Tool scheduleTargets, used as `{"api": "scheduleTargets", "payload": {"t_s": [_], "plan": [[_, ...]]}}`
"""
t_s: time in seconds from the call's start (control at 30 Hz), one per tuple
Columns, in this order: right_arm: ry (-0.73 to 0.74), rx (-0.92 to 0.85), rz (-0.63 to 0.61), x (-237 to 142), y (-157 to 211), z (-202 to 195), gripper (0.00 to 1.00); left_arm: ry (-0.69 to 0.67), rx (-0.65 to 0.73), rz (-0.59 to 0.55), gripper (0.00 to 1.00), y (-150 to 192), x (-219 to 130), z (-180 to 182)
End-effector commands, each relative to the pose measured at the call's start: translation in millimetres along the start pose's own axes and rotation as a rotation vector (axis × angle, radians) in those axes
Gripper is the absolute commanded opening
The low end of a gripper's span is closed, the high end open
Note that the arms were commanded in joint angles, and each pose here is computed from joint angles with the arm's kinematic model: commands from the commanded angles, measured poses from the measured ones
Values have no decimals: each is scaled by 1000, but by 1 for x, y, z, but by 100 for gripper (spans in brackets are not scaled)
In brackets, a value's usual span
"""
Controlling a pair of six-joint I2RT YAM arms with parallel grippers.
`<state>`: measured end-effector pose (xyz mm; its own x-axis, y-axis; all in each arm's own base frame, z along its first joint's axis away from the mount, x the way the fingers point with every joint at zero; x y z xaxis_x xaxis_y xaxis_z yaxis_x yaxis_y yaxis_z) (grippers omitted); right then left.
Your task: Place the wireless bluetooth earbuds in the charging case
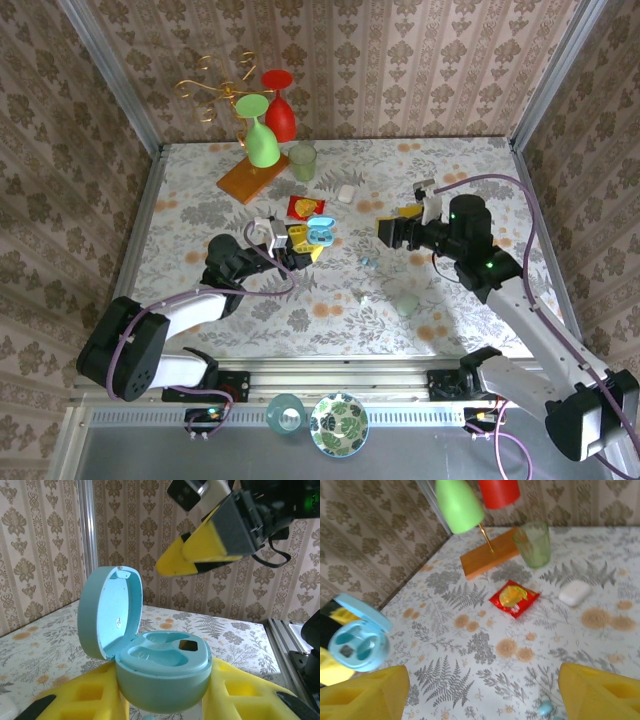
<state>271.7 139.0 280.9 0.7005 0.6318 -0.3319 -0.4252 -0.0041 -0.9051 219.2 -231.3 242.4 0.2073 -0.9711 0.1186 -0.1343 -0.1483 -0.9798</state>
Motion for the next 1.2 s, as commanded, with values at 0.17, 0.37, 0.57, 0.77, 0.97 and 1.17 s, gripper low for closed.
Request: {"api": "scheduleTargets", "payload": {"t_s": [0.17,0.37,0.57,0.77,0.97,1.17], "plan": [[105,212,288,35,68,-36,62,-6,66,-40,26,-10,-4,-2],[97,285,456,66,103,-50,48,1,64,-42,25,-11,-5,-4],[59,333,562,92,135,-59,42,-2,62,-40,25,-10,-6,-6],[46,337,585,109,147,-66,40,-2,61,-35,25,-9,-6,-5],[40,336,595,121,153,-72,38,-1,57,-30,25,-8,-5,-4],[35,338,619,124,163,-74,38,-3,56,-28,25,-7,-6,-5]]}}
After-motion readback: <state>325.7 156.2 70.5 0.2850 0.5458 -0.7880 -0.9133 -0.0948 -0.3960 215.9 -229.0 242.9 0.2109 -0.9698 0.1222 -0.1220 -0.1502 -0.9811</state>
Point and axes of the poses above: each hand's point on the last joint's axis, 136 mm out from that joint toward the fingers, its own x axis out along the fingers, its own z axis along the line the jaws close on, y = z × x, the point moved 5 cm from there along -x, back along the fingers, and after that the axes turned 8 degrees about -x, right-handed, at the moved point
